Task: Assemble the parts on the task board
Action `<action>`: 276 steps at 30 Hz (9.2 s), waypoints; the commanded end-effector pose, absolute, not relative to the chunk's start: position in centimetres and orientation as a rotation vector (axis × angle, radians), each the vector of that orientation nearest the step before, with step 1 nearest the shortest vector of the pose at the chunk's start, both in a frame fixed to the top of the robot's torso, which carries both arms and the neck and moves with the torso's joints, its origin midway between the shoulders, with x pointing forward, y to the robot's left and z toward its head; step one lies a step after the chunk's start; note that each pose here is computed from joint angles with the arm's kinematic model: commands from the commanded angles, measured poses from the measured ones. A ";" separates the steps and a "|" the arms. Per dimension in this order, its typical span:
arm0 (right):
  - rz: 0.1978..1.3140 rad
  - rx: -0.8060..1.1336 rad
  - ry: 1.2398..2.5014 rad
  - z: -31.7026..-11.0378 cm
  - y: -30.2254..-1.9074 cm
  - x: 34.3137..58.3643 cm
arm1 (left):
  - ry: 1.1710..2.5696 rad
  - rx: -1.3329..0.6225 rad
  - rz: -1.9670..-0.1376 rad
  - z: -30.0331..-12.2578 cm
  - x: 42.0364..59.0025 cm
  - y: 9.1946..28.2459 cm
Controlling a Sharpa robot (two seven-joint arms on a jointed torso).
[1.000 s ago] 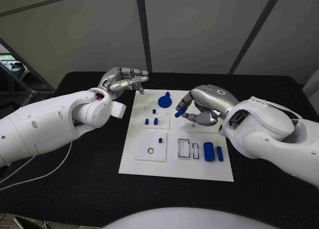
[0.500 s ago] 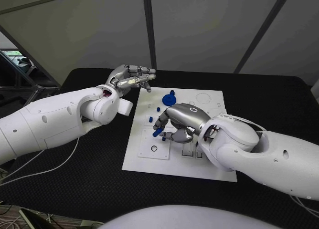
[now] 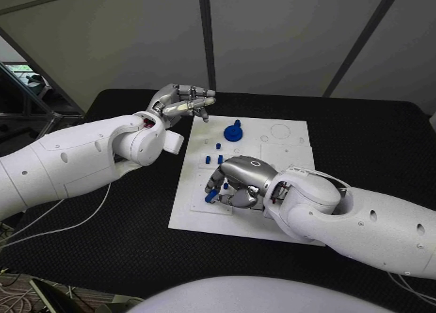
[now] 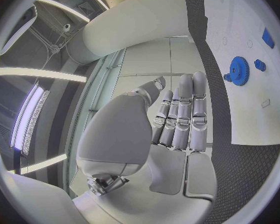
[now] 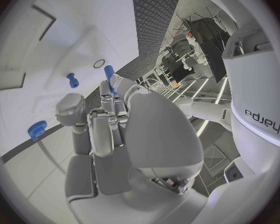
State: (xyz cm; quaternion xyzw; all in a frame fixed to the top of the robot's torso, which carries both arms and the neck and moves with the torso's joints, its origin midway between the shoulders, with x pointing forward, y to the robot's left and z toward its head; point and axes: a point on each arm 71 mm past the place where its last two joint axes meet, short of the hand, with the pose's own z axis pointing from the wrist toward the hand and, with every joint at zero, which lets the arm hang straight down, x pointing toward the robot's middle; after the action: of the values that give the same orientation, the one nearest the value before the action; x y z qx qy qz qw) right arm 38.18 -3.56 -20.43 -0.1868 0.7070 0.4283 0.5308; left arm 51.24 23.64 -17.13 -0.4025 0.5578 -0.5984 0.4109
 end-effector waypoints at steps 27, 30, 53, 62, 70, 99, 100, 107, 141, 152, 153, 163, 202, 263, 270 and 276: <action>0.884 -0.544 1.676 -20.9 -3.8 38.4 | 1.403 -1.011 -1.517 -17.1 51.4 23.6; 0.882 -0.554 1.685 -21.0 -3.6 38.4 | 1.403 -1.011 -1.517 -17.1 51.3 23.6; 0.877 -0.571 1.650 -20.8 -2.2 38.2 | 1.403 -1.012 -1.513 -17.1 51.3 23.7; 0.921 -0.518 1.566 -20.0 -2.6 38.1 | 1.403 -1.013 -1.511 -17.1 51.4 23.8; 0.948 -0.406 1.523 -19.1 -5.9 37.9 | 1.401 -1.015 -1.505 -17.1 51.4 24.1; 0.476 0.075 1.827 -19.1 -23.6 38.6 | 1.404 -1.018 -1.496 -17.2 50.9 24.5; 0.469 0.074 1.826 -19.2 -23.6 38.5 | 1.404 -1.019 -1.496 -17.2 50.9 24.6; 0.450 0.062 1.834 -19.4 -23.2 38.2 | 1.405 -1.019 -1.496 -17.3 50.9 24.6; 0.481 -0.025 1.908 -22.2 -20.4 36.9 | 1.402 -1.022 -1.488 -17.3 50.9 25.0; 0.473 -0.050 1.953 -23.6 -19.4 37.1 | 1.404 -1.022 -1.488 -17.3 50.8 25.0; 0.474 -0.050 1.954 -23.7 -19.3 37.1 | 1.404 -1.022 -1.488 -17.3 50.8 25.1; 0.499 0.001 1.844 -22.9 -19.1 37.1 | 1.406 -1.023 -1.487 -17.3 50.8 25.1; 0.658 0.090 1.890 -22.9 -15.0 36.9 | 1.413 -1.024 -1.495 -17.5 50.7 24.8; 0.676 0.032 1.888 -22.5 -14.6 36.2 | 1.417 -1.028 -1.489 -17.6 50.6 25.1; 0.661 0.004 1.889 -22.5 -14.5 36.2 | 1.418 -1.028 -1.490 -17.6 50.6 25.1; 0.637 0.004 1.882 -22.6 -14.6 36.4 | 1.418 -1.029 -1.490 -17.6 50.6 25.1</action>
State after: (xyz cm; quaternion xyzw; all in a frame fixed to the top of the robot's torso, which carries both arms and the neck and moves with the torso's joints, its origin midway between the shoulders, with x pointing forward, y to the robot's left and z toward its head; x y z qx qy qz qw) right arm 36.36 -14.58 -22.66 0.0124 0.7945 0.2767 0.5405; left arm 50.60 25.21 -17.76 -0.4107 0.5632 -0.5865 0.4126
